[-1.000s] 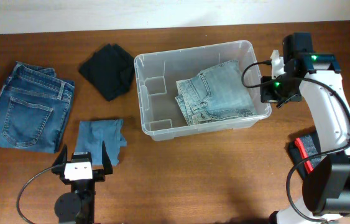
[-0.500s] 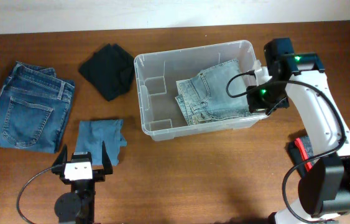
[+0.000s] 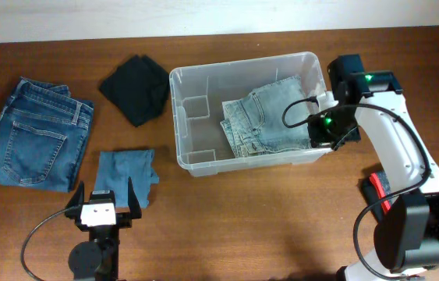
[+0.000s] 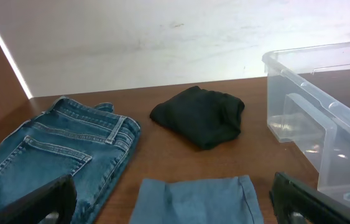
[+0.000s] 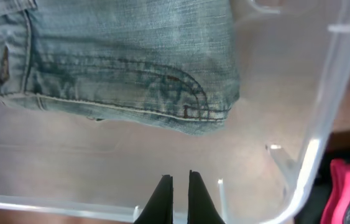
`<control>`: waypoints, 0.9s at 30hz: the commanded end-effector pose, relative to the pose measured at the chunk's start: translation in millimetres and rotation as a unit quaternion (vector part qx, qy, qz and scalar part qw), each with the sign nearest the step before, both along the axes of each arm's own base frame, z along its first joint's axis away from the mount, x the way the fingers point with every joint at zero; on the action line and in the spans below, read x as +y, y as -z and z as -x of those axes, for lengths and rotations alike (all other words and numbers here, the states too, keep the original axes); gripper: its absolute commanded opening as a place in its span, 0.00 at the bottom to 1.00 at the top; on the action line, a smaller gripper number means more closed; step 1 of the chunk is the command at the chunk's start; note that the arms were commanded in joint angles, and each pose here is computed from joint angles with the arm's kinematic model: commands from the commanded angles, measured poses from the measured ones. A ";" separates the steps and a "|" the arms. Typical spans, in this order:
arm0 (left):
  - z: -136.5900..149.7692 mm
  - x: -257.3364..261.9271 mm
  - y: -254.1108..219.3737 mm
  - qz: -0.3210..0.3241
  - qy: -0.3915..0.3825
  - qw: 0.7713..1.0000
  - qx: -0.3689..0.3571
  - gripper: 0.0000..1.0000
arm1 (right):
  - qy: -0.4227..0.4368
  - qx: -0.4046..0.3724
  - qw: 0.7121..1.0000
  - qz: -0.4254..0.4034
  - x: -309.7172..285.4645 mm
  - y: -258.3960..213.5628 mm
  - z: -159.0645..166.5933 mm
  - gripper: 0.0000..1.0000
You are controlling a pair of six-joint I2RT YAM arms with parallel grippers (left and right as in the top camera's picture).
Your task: Pack container
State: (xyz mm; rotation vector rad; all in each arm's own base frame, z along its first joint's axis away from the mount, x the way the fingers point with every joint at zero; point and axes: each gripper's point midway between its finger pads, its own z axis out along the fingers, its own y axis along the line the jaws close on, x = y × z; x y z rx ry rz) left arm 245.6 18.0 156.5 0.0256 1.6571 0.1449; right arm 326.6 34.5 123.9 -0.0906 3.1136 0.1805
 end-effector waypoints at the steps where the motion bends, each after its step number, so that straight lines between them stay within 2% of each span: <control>1: -0.1 -1.5 1.8 -0.004 0.005 1.000 0.001 1.00 | 0.002 0.029 1.000 -0.002 1.2 6.1 13.4 0.04; 6: -0.1 -1.5 1.8 -0.004 0.005 1.000 0.001 1.00 | 0.006 0.040 0.999 -0.002 1.4 5.6 18.8 0.04; 11: -0.1 -1.5 1.8 -0.004 0.005 1.000 0.001 1.00 | 0.008 0.006 1.000 -0.004 1.7 0.9 1.7 0.04; 14: -0.1 -1.5 1.8 -0.004 0.005 1.000 0.001 1.00 | 0.008 -0.028 1.000 -0.006 2.2 -17.8 -13.6 0.04; 19: -0.1 -1.5 1.8 -0.004 0.005 1.000 0.001 1.00 | 0.016 -0.089 0.996 0.000 -3.6 -78.4 -29.6 0.04; 23: -0.1 -1.5 1.8 -0.004 0.005 1.000 0.001 1.00 | 0.097 -0.100 0.989 0.044 -36.4 -115.5 -19.7 0.04; 27: -0.1 -1.5 1.8 -0.004 0.005 1.000 0.001 1.00 | 0.174 -0.079 0.978 0.083 -72.5 -119.5 -2.0 0.04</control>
